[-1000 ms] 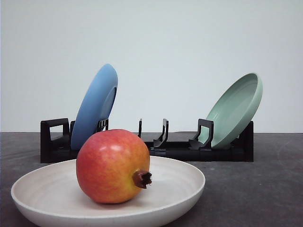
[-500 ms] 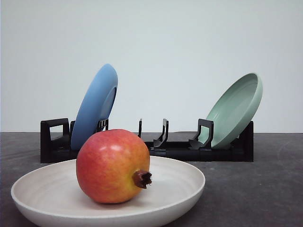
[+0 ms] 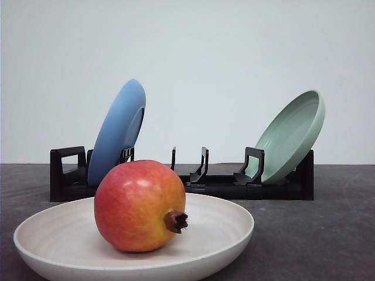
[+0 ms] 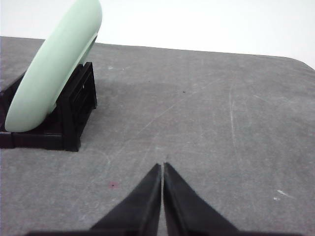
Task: Place pomegranate in white plate
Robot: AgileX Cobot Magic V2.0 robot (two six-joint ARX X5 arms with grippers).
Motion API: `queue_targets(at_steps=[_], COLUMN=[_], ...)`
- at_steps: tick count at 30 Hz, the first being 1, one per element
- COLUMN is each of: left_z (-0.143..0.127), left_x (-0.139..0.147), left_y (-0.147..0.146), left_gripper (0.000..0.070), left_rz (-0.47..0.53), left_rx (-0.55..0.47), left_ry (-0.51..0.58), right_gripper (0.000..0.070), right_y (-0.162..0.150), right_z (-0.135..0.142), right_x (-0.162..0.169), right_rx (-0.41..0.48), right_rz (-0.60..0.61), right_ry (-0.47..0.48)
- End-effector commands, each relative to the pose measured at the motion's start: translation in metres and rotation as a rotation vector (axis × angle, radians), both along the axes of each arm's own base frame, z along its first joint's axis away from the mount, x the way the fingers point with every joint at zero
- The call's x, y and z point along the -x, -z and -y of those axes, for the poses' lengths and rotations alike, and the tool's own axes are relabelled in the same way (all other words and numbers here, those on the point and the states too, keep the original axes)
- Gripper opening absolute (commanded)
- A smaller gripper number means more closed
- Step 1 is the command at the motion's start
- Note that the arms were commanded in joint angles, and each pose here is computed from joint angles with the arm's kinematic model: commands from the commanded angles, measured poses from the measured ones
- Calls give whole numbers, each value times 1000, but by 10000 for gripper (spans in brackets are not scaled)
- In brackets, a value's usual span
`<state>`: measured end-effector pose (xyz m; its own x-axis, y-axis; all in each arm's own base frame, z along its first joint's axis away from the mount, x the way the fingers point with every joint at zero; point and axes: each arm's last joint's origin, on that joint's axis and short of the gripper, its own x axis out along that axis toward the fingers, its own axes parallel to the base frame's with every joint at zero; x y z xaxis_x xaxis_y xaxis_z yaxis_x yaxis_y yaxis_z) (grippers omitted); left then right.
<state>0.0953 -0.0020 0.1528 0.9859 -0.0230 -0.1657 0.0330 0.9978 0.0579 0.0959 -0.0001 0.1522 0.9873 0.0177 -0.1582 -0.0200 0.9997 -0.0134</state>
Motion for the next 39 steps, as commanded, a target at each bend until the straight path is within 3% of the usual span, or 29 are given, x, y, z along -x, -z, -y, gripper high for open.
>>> queue_targets(at_steps=[1, 39], left_z=[0, 0], left_x=[0, 0], left_y=[3, 3], left_gripper=[0, 0], left_rz=[-12, -12], left_rx=[0, 0], left_ry=[2, 2], right_gripper=[0, 0], right_y=[0, 0], right_z=[0, 0], right_x=[0, 0], right_rx=[-10, -10], right_rz=[10, 10], right_ry=[4, 4])
